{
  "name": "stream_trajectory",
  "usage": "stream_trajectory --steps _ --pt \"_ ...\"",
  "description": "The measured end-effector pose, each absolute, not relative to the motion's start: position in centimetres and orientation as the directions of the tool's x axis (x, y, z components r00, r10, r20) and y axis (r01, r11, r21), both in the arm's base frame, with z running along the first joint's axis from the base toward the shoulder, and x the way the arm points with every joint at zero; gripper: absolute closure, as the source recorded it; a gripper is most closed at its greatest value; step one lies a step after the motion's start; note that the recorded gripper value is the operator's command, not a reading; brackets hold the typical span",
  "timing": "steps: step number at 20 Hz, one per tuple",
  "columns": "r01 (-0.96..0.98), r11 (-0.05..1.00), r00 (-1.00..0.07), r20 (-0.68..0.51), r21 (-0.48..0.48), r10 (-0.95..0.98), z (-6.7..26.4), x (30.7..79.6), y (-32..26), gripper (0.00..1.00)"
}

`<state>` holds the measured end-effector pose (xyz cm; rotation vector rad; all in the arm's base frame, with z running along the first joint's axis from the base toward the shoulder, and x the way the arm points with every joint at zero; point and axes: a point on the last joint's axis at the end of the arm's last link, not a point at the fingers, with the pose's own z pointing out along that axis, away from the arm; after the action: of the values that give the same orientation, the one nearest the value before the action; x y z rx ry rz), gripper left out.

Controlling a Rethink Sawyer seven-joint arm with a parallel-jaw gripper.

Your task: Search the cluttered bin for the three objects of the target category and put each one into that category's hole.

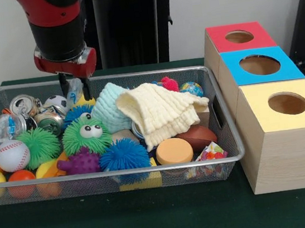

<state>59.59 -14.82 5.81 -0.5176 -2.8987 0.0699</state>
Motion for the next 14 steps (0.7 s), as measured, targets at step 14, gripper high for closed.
stream_trajectory --steps 14 --pt "0.36 0.93 -0.919 0.14 -0.08 0.368 13.1 61.8 -14.5 1.0"
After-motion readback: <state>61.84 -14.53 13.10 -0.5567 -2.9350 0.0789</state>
